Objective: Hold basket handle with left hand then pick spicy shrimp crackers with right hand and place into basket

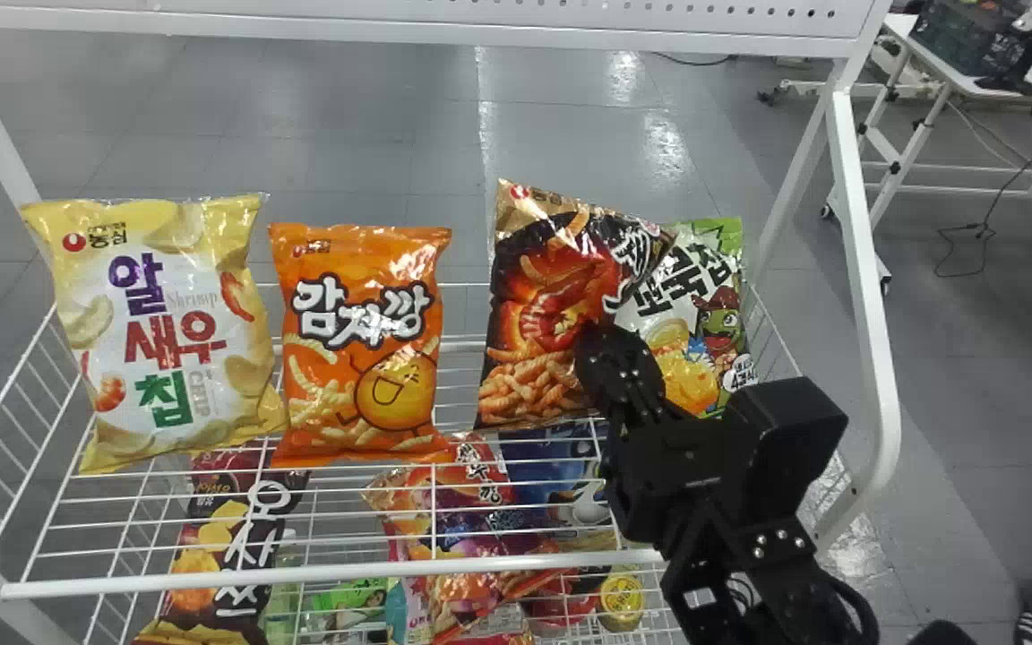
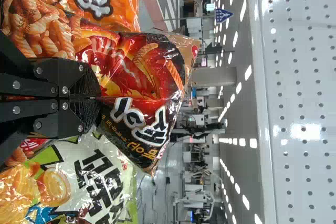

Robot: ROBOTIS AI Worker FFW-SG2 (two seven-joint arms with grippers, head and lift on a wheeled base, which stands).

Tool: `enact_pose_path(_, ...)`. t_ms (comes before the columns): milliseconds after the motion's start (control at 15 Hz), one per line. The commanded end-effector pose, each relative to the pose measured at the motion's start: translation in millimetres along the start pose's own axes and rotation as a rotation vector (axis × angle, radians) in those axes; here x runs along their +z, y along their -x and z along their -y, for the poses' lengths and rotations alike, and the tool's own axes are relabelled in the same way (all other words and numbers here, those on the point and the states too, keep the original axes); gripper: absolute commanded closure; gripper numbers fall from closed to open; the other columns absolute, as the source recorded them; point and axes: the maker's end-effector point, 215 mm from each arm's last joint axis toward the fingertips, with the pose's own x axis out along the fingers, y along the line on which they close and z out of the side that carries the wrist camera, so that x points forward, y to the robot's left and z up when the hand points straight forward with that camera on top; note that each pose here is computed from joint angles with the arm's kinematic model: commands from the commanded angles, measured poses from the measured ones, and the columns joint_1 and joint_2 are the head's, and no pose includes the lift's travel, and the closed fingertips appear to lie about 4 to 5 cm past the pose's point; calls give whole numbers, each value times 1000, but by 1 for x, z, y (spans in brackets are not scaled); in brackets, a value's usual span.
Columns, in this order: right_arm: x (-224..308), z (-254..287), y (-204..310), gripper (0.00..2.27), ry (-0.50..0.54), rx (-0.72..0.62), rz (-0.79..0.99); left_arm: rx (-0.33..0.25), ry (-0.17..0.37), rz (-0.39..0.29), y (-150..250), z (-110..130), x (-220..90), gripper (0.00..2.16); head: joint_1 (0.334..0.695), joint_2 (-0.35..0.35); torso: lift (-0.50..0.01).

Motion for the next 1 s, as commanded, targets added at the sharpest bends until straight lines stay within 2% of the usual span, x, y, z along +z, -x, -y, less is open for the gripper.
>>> enact_pose_path(0,2,-10,21,1747,-18,37,-29,-6,2,3,-1,2,0,1895,695,-98,-37)
enact_pose_path(200,0,-23,51,1747,16,79,-88,-8,2,2,-1,3,-1,1895,695,-92,-37)
enact_pose_path(333,-25,-22,64,1747,53,74,-202,-13,1,4,-1,4,0,1895,695,-90,-37)
enact_pose_path(467,-55,-17,86,1747,137,73,-348,-9,3,7,1,3,1,1895,695,-94,-37)
enact_pose_path(733,-91,-5,139,1747,254,82,-593,-14,-9,13,2,6,4,1895,695,-137,-37)
enact_pose_path(933,-111,3,179,1747,310,100,-758,-12,-12,14,2,6,6,1895,695,-206,-37)
